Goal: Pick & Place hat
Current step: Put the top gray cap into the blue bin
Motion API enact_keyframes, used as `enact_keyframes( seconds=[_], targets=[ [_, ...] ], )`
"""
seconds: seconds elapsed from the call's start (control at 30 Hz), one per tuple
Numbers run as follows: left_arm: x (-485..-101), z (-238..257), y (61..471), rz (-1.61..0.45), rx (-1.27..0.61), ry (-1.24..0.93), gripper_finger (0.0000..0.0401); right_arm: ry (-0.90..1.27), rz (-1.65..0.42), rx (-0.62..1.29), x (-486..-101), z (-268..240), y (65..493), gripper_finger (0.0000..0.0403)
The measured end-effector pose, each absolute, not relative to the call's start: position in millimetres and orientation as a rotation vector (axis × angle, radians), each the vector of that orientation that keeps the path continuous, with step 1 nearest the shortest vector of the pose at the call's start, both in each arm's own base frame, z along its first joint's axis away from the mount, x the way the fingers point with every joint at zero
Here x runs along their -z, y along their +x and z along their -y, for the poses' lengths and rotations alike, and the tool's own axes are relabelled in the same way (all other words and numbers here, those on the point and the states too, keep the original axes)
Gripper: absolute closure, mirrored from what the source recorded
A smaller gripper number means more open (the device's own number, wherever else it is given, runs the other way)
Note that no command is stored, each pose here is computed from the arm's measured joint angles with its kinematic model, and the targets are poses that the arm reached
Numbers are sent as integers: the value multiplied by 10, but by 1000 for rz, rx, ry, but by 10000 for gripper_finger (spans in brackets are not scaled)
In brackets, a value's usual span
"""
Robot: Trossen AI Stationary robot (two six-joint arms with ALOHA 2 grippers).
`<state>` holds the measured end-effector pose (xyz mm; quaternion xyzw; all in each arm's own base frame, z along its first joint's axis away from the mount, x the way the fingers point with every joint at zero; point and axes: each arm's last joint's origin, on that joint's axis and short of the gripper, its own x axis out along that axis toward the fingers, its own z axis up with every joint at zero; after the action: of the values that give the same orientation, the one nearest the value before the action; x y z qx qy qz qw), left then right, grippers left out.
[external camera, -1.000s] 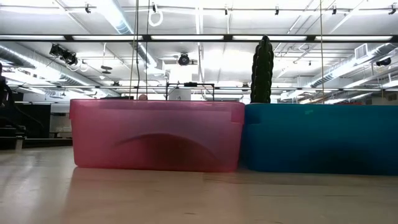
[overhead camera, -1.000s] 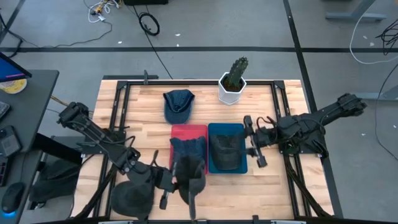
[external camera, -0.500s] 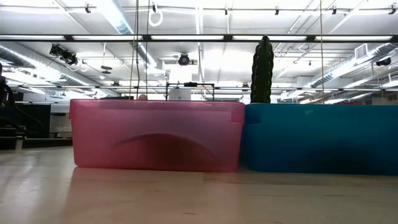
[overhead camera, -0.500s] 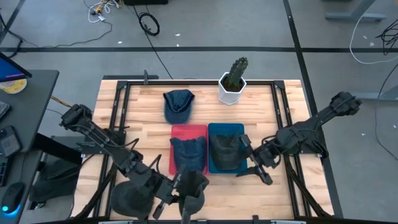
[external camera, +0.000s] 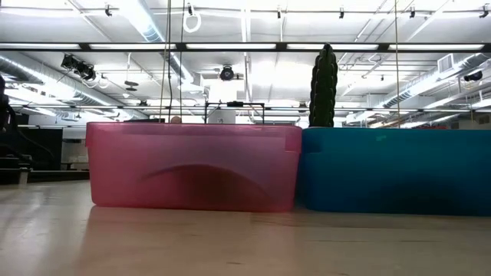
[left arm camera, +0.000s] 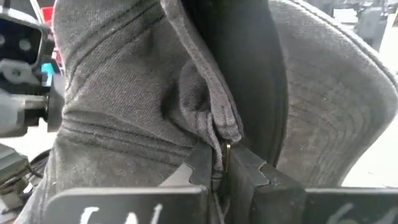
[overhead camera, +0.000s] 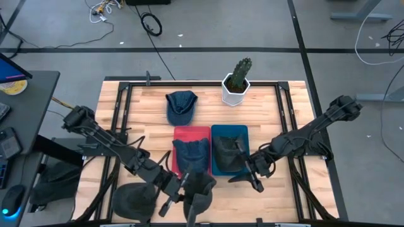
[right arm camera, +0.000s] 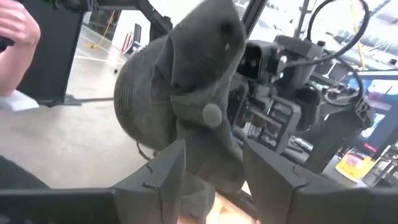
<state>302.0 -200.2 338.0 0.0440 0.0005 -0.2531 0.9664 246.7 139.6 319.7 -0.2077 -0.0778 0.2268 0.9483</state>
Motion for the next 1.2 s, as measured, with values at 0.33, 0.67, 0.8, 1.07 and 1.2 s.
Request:
enact_keyframes(
  seconds=[0.33,0.67,0.8,1.07,1.2],
  targets=[
    [-3247,1847,3259,-15,530,33,375,-430,196,-451,-3150,-1440,2552,238],
    [-3269,1828,3267,3,581,18,372,-421,154,-419,-3058,-1428,2641,238],
    [-3270,1827,3267,5,580,18,374,-402,153,-431,-3058,-1402,2655,238],
    [-3269,1815,3274,4,576,20,374,-379,161,-461,-3059,-1412,2657,238],
    [-3270,1801,3282,5,571,21,372,-378,171,-466,-2995,-1449,2719,238]
  ],
)
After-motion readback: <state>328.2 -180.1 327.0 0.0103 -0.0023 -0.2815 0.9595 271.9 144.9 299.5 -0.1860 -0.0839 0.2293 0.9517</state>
